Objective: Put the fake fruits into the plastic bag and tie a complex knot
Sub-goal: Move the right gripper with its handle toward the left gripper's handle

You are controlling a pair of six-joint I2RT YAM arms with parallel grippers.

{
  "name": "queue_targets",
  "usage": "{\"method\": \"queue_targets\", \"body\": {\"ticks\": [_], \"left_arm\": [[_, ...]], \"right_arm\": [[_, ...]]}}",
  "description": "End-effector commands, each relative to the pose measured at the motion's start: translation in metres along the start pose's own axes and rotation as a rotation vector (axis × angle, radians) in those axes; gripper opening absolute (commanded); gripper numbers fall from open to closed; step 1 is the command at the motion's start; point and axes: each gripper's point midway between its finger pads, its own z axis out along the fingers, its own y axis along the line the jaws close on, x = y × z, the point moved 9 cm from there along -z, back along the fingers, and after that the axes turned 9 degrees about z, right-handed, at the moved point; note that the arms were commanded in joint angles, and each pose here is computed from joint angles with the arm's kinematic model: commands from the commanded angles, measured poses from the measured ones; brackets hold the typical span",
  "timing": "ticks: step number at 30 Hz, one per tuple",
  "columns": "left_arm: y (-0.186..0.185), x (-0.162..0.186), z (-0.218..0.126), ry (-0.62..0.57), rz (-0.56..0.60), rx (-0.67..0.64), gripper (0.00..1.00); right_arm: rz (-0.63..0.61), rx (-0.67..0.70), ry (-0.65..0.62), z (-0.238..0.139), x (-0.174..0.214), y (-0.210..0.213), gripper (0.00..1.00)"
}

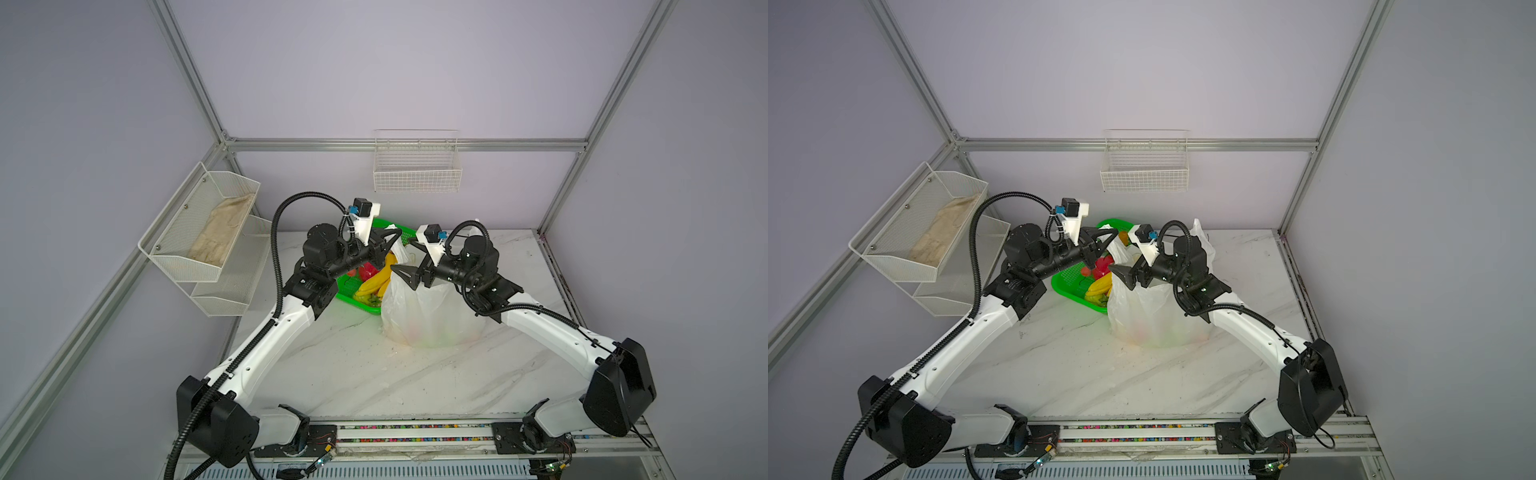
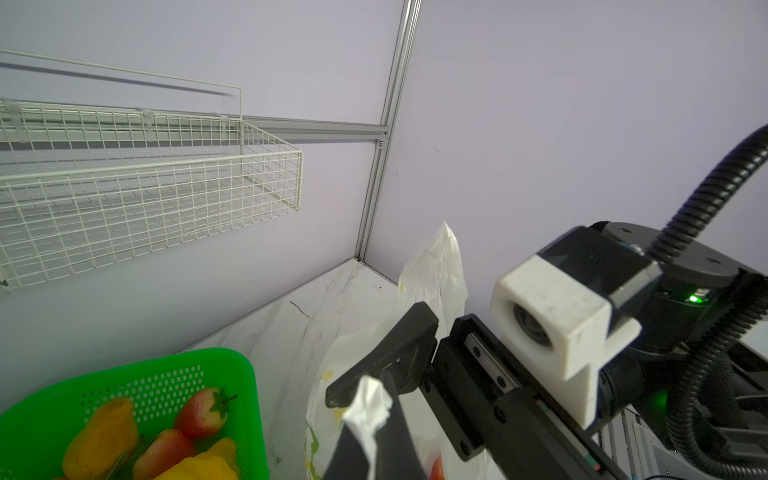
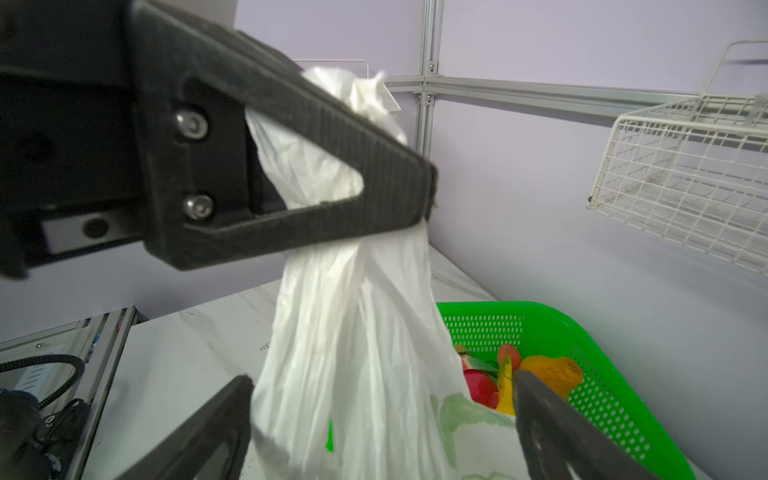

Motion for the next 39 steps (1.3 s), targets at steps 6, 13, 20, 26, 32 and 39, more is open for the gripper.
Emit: {"method": "queue_targets", "body": {"ticks": [6, 13, 20, 26, 32, 39], "left_arm": [[-0.008, -0.007, -0.012, -0.040, 0.023, 0.005, 0.00], [-0.007, -0.006, -0.017, -0.039, 0.048, -0.023, 0.00], [-0.013, 0.002, -0.021, -0.071, 0.082, 0.058, 0.18], [-0.023, 0.006, -0.020, -0.055, 0.096, 0.199, 0.52], [-0.025, 0.004, -0.010, -0.029, 0.130, 0.308, 0.67], [-0.021, -0.006, 0.006, -0.048, 0.114, 0.371, 0.63]], "right_arm": [[-0.066, -0.095, -0.066, 0.013, 0.015, -0.001, 0.57], [-0.011, -0.070, -0.063, -0.003, 0.031, 0.004, 0.06], [0.063, -0.052, -0.088, -0.026, 0.039, 0.014, 0.00], [0.071, -0.069, -0.106, -0.037, 0.036, 0.021, 0.00], [0.060, -0.094, -0.104, -0.040, 0.036, 0.026, 0.00], [0.062, -0.112, -0.077, -0.040, 0.041, 0.026, 0.00]]}}
